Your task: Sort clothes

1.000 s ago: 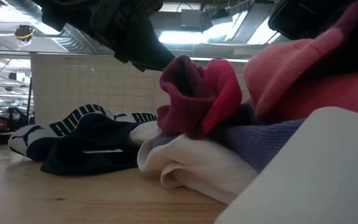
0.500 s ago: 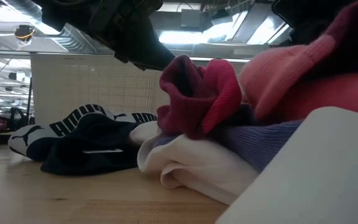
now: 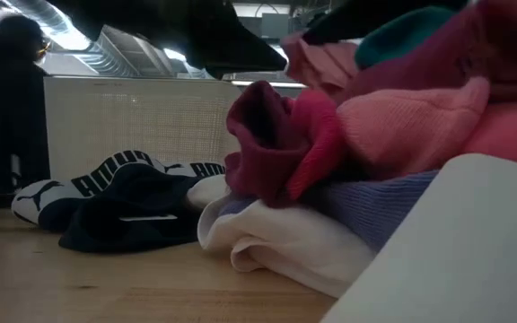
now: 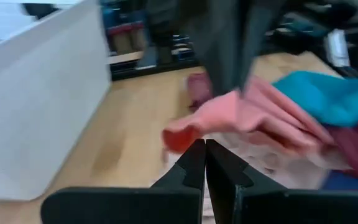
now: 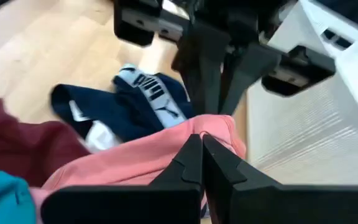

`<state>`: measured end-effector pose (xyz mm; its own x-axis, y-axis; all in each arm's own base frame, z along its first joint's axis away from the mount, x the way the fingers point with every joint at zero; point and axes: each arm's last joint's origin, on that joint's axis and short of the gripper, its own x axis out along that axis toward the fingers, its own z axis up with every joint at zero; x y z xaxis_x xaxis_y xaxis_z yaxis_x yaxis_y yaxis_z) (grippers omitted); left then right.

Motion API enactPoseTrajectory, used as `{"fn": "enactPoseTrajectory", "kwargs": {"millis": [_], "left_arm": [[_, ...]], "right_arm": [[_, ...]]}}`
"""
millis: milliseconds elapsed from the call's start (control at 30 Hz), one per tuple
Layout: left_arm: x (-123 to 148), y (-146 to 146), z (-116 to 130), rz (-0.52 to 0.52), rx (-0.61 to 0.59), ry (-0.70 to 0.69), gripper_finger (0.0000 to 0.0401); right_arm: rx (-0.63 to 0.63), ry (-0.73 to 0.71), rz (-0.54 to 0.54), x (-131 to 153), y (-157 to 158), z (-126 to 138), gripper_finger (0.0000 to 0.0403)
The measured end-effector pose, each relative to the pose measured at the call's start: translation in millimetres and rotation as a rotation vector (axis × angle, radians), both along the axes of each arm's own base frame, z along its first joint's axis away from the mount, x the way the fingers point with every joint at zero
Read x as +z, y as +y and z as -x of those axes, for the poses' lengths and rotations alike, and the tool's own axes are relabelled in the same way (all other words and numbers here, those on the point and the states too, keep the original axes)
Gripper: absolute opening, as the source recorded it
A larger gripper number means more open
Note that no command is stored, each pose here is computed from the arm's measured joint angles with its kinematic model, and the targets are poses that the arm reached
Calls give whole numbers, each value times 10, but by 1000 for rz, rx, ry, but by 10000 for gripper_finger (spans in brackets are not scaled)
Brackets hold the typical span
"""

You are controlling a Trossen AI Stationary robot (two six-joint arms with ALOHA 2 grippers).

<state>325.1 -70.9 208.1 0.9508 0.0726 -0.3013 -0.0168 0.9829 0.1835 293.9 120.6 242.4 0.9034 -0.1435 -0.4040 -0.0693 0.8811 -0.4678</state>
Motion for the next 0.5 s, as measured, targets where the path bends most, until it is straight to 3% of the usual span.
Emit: {"fn": "enactPoseTrajectory", "kwargs": {"millis": [133,267,500], "left_arm": [[91,75,25,37,40,-24,27],[149,83,62,24,36,-23,88],[155,-1,97,-169,-51,6,174]], "right_arm": [[4,-3,37,40,-31,-28,7],[3,5,36,29,-49,-38,4],[53,6,8,31,-27,-43,3]]}}
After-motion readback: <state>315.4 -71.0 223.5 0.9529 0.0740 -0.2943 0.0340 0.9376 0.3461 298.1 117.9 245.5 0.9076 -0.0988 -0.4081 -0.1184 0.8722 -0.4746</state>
